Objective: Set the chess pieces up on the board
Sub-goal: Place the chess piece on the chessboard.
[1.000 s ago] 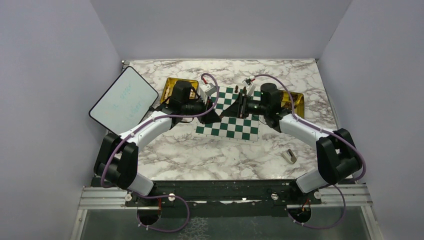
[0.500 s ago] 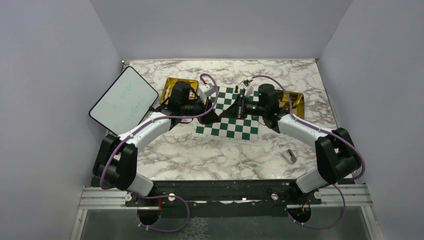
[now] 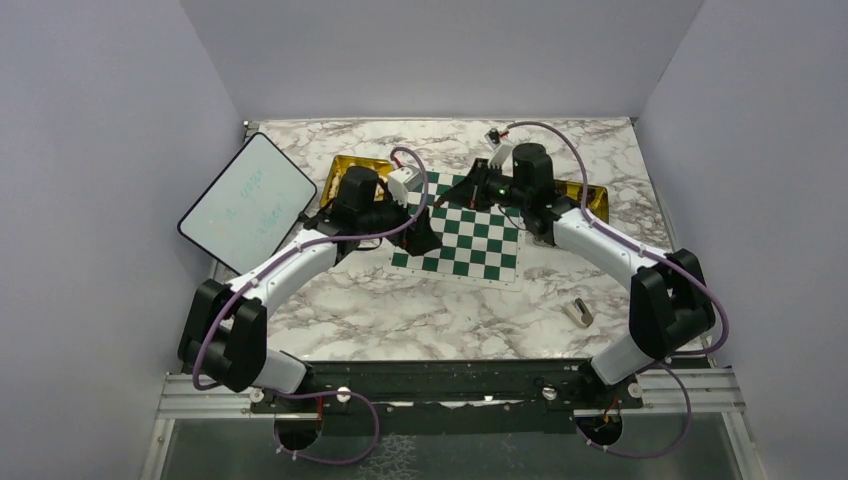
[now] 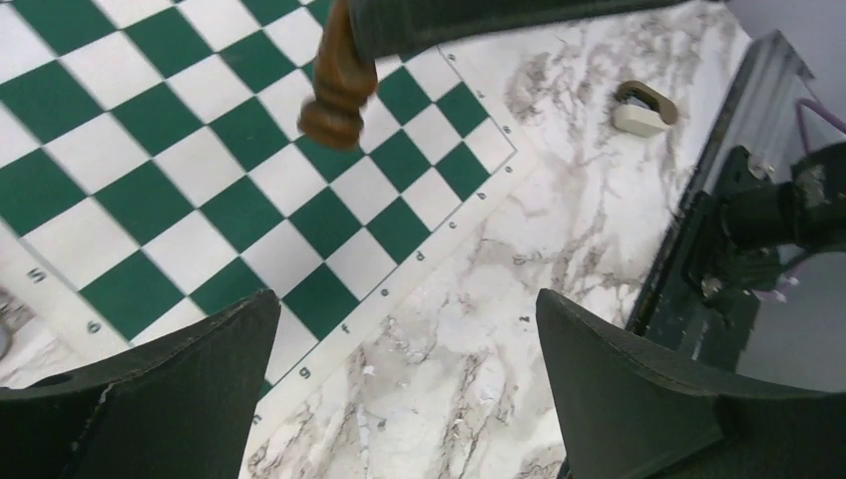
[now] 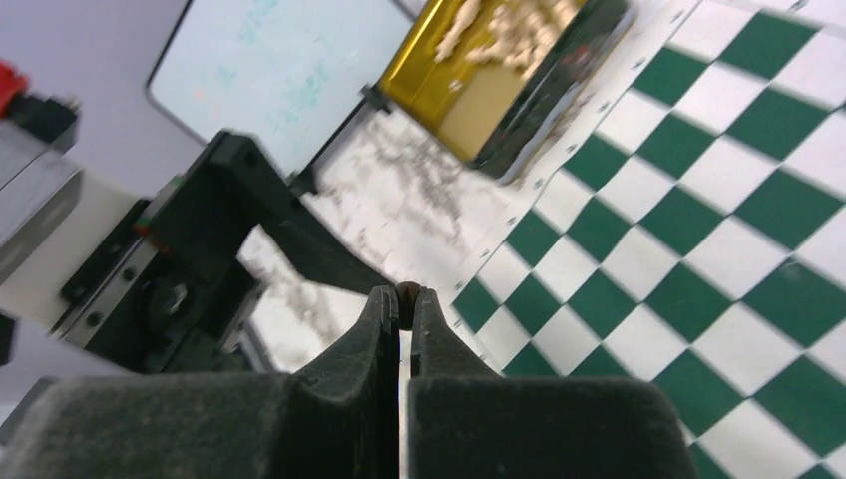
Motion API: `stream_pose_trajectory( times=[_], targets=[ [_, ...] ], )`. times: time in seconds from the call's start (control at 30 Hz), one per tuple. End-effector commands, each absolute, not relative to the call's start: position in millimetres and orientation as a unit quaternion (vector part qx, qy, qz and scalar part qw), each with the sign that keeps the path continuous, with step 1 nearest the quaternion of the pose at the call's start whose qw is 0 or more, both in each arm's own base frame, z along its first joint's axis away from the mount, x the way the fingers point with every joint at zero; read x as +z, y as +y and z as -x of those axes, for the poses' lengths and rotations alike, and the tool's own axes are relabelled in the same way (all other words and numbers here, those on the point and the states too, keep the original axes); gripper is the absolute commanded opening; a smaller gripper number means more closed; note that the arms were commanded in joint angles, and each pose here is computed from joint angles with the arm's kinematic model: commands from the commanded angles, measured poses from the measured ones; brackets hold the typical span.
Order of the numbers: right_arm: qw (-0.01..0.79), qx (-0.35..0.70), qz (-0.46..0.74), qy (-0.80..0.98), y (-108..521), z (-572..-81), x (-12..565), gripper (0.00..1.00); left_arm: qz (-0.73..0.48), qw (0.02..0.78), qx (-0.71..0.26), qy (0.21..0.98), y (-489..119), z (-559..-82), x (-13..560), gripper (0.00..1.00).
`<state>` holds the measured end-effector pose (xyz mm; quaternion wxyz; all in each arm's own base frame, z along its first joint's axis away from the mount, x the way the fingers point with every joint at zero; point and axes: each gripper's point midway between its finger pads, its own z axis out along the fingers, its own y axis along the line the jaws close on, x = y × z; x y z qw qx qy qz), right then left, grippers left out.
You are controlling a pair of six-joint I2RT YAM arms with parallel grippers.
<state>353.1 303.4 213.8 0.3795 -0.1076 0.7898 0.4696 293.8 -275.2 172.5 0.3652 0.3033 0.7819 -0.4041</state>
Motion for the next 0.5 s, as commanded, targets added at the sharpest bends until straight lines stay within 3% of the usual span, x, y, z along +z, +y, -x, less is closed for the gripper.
stream_pose_trajectory(
  times=[0.0, 0.23, 0.47],
  targets=[
    [0.427, 0.375, 0.103, 0.816, 291.1, -393.8, 199.1, 0.01, -0.259, 0.4, -0.327, 0.816, -247.1, -303.9, 172.8, 0.99],
    [0.463, 0.254, 0.12, 0.841, 276.6, -448.5, 179.6, 0.01, -0.224, 0.455, -0.241, 0.828, -207.5, -305.7, 177.5, 0.99],
    [0.489, 0.172, 0.151, 0.842, 277.9, -485.6, 160.3, 0.01, -0.194, 0.432, -0.201, 0.858, -187.4, -297.8, 172.2, 0.99]
  ],
)
